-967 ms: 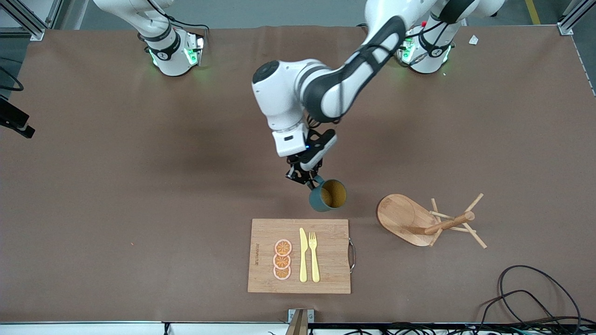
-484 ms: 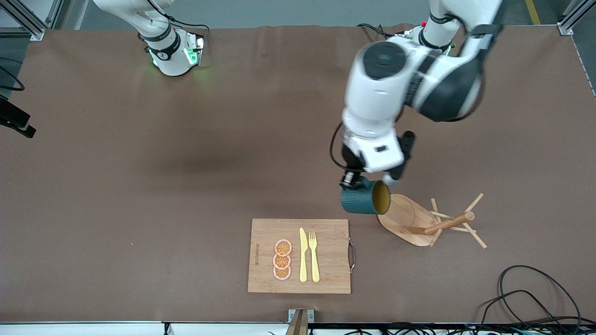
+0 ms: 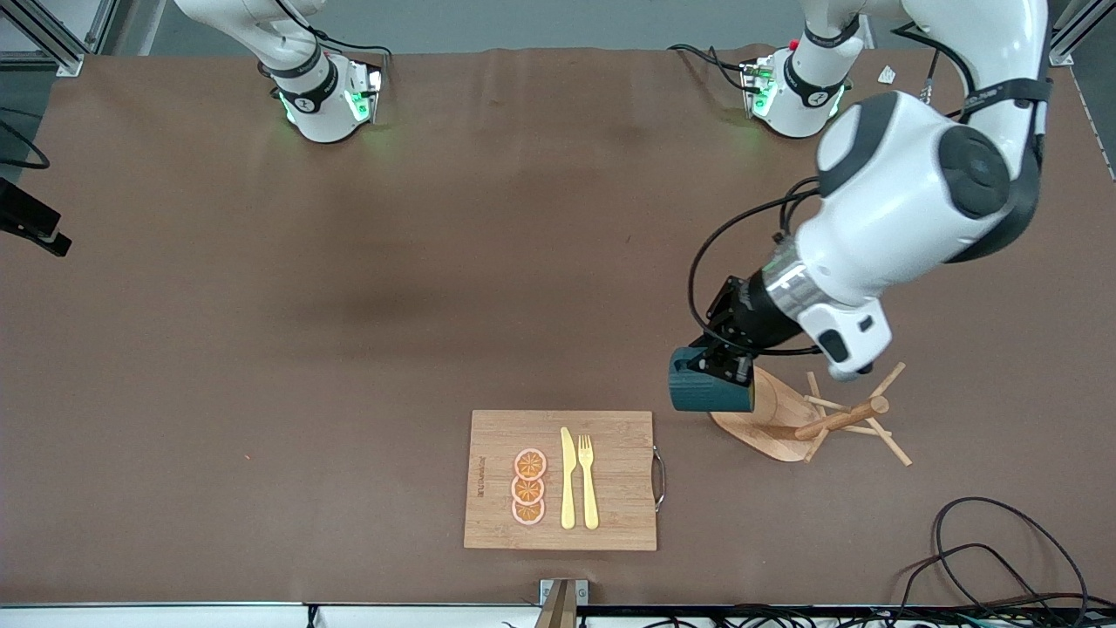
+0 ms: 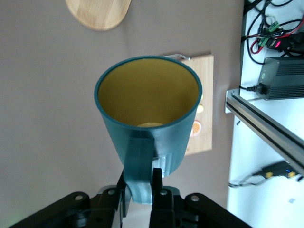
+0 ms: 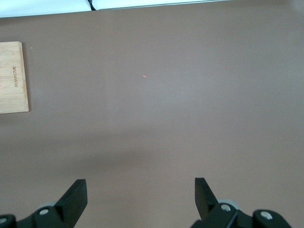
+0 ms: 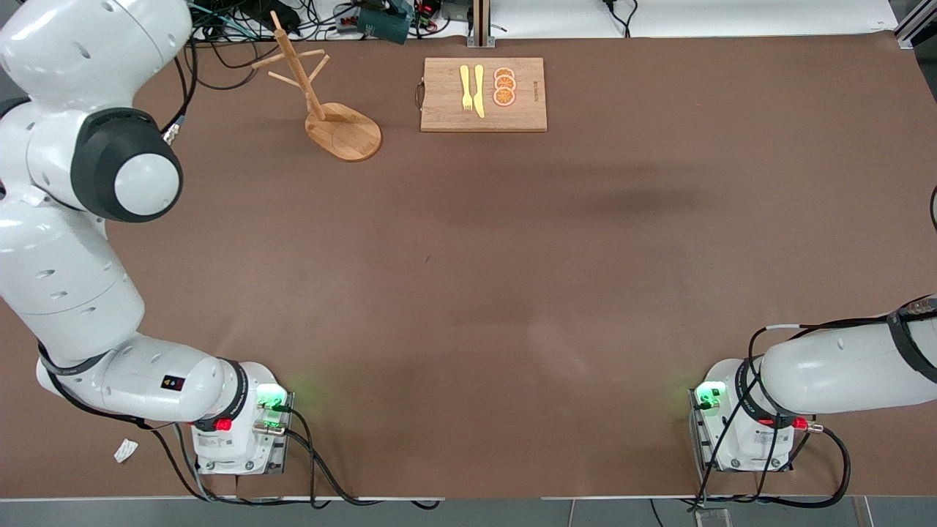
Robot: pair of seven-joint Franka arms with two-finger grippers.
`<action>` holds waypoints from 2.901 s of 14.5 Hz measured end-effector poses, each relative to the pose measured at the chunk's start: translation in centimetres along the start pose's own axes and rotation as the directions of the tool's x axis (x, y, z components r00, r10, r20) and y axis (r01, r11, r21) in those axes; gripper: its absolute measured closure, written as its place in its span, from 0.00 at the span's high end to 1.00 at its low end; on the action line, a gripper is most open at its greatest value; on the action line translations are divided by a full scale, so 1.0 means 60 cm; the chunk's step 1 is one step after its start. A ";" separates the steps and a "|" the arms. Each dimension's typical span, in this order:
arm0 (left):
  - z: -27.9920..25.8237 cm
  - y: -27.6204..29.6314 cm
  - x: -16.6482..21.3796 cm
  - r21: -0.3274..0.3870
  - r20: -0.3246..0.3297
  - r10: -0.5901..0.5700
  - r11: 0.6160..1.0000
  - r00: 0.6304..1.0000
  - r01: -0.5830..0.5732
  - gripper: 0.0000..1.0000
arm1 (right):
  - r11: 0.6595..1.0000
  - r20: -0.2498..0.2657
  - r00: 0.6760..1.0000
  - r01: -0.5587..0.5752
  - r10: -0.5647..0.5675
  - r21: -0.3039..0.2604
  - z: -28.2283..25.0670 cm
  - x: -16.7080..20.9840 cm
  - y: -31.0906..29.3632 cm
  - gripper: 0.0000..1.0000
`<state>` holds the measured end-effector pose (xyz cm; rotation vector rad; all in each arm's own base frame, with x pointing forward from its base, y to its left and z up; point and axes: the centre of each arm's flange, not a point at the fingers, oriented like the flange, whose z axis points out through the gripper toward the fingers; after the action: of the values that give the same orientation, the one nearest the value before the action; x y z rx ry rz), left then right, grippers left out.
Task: Pass cup and hang on rack
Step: 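Lift the mug by its handle and carry it toward the rack, then slide the mug opening onto a rack peg with the left gripper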
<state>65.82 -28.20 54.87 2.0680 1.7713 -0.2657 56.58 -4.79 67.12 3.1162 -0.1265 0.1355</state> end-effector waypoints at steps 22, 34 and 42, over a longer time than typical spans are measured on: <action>0.017 0.008 0.288 0.056 0.533 0.126 0.981 0.837 -0.184 0.21 | 0.999 0.012 1.000 -0.030 0.029 0.013 0.003 -0.002 0.030 1.00; 0.068 0.008 0.419 0.102 0.567 -0.024 0.994 0.824 -0.042 0.21 | 1.000 0.022 1.000 -0.012 0.012 0.015 0.004 -0.004 0.014 1.00; 0.063 0.006 0.458 0.136 0.555 -0.116 0.990 0.824 0.047 0.21 | 1.000 0.029 1.000 -0.012 0.011 0.015 0.005 -0.005 0.013 1.00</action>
<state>71.46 -5.07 40.65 1.7318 1.4937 -0.9245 56.25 -5.58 66.81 3.1336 -0.1446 0.0927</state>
